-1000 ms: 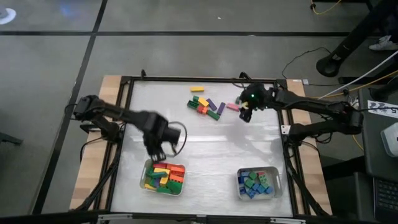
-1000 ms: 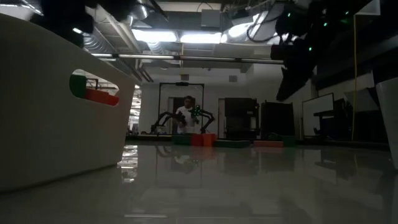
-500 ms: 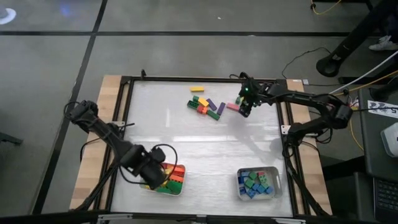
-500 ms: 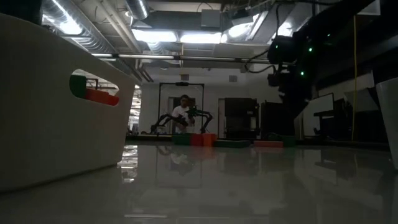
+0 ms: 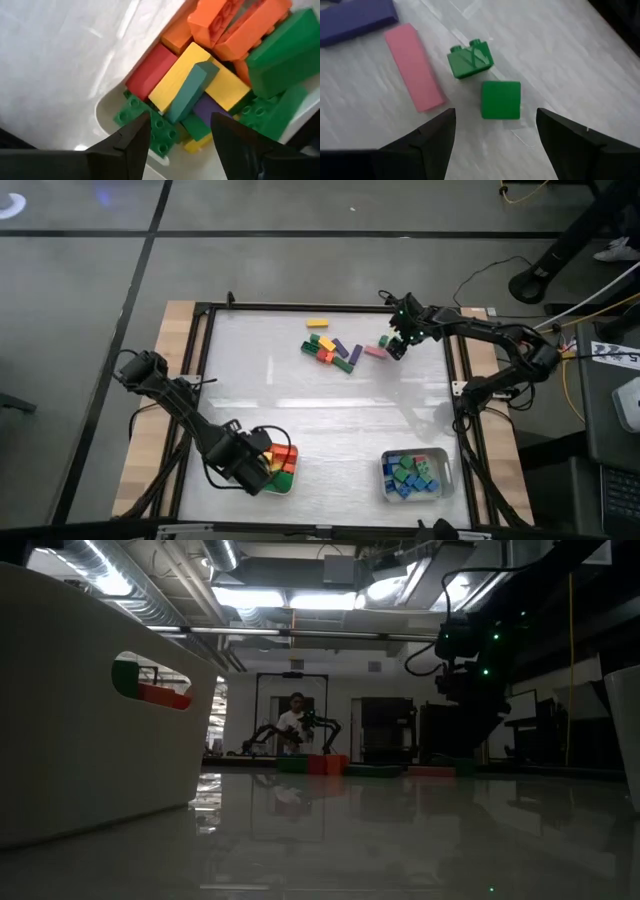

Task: Sort blocks by size
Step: Put the square green block into the gray bin

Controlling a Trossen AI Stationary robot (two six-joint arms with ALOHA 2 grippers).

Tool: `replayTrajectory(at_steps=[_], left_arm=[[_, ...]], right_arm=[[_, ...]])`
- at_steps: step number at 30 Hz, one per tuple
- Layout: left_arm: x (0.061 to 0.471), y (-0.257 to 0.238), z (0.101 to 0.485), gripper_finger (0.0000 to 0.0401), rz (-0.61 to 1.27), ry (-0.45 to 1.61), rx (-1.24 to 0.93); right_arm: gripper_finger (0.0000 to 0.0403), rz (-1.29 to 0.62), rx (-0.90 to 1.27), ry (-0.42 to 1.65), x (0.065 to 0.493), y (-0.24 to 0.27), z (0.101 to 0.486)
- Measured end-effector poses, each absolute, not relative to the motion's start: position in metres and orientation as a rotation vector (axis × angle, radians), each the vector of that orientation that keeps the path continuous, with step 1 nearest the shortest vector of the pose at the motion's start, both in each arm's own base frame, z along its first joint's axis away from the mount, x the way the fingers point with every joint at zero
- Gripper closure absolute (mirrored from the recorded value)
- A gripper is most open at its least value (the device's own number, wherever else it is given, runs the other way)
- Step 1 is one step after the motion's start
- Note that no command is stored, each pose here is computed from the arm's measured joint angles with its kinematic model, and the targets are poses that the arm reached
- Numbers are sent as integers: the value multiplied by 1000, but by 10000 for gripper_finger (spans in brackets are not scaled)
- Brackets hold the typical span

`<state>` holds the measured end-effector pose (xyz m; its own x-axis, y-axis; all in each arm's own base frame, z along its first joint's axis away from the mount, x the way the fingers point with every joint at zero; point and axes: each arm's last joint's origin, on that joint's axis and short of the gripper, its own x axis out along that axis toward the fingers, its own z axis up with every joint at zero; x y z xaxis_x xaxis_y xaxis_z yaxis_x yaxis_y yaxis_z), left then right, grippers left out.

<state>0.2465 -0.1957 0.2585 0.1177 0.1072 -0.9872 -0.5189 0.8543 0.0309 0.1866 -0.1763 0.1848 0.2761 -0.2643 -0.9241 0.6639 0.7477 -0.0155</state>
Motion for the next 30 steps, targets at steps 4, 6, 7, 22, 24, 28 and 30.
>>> replayTrajectory(at_steps=[4, 6, 7, 22, 24, 28, 30], left_arm=[[249, -198, 252, 209, 422, 1411, -278], [249, -198, 252, 210, 407, 1411, -267], [250, -198, 253, 210, 405, 1409, -266], [252, -199, 253, 214, 379, 1380, -240], [252, -198, 253, 215, 389, 1360, -224], [257, -192, 253, 213, 424, 1322, -213], [260, -188, 254, 214, 441, 1304, -204]], right_arm=[[127, -651, 409, 1126, 190, -179, 180], [127, -649, 412, 1130, 192, -181, 177], [127, -643, 418, 1137, 193, -181, 174], [169, -646, 427, 1192, 202, -190, 146], [200, -647, 425, 1187, 203, -191, 146], [266, -647, 422, 1177, 203, -191, 146], [273, -645, 425, 1186, 203, -191, 147]])
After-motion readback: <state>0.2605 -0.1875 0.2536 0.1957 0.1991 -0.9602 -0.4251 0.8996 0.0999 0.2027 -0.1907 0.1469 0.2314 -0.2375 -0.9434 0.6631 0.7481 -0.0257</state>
